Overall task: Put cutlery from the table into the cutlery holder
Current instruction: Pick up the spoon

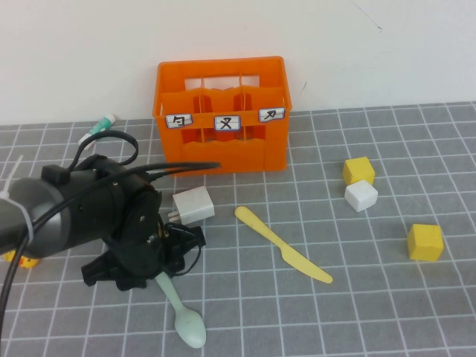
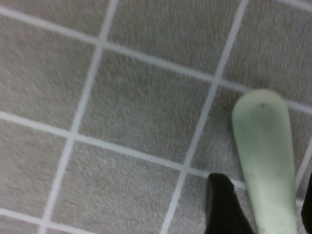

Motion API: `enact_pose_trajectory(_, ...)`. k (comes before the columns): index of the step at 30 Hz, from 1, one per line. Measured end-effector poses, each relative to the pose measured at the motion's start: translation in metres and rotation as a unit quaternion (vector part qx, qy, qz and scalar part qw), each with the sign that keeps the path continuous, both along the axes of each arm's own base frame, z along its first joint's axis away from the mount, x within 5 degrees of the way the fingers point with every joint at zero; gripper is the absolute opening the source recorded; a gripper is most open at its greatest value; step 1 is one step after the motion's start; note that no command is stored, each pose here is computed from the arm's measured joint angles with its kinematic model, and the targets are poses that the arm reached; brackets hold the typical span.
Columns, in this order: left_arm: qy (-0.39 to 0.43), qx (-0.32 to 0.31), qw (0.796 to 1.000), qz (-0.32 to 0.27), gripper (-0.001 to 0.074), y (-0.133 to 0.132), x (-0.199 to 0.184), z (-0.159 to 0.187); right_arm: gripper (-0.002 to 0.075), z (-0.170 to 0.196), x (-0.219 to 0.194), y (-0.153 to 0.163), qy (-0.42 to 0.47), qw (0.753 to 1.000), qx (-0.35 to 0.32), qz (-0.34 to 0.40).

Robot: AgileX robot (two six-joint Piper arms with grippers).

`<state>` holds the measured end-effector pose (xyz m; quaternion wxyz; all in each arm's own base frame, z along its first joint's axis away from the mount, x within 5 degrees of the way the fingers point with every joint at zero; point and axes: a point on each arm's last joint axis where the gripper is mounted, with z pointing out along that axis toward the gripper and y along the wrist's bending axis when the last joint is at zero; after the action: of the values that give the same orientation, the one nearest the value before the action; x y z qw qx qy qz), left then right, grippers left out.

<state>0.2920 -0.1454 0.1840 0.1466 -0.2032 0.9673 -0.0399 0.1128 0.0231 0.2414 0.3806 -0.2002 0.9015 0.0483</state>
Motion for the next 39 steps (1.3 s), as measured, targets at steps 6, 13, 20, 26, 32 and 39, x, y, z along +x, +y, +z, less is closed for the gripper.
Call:
enact_pose_trajectory(6,0.013,-0.008,1.000,-0.009,0.0321,-0.003,0.000,-0.003,-0.0003,0.000,0.000,0.000,0.000,1.000,0.003,-0.001)
enact_pose_trajectory(13,0.013,0.010,1.000,-0.027,0.0159,-0.001,0.001,-0.004,-0.0003,0.000,0.000,0.001,0.001,1.000,0.006,-0.001)
enact_pose_trajectory(20,-0.020,0.031,0.997,-0.061,0.0051,0.000,0.006,0.000,-0.0003,0.000,0.000,0.001,0.001,1.000,0.006,0.000)
enact_pose_trajectory(26,-0.048,0.063,0.992,-0.097,0.0040,0.003,0.011,0.002,-0.0003,0.000,0.000,0.001,0.001,1.000,0.006,0.000)
enact_pose_trajectory(32,-0.051,0.069,0.991,-0.105,0.0039,0.003,0.012,0.002,-0.0003,0.000,0.000,0.001,0.000,1.000,0.003,0.003)
enact_pose_trajectory(39,-0.041,0.086,0.986,-0.139,0.0181,0.003,0.012,-0.003,-0.0003,0.000,0.000,0.001,-0.001,1.000,0.001,0.005)
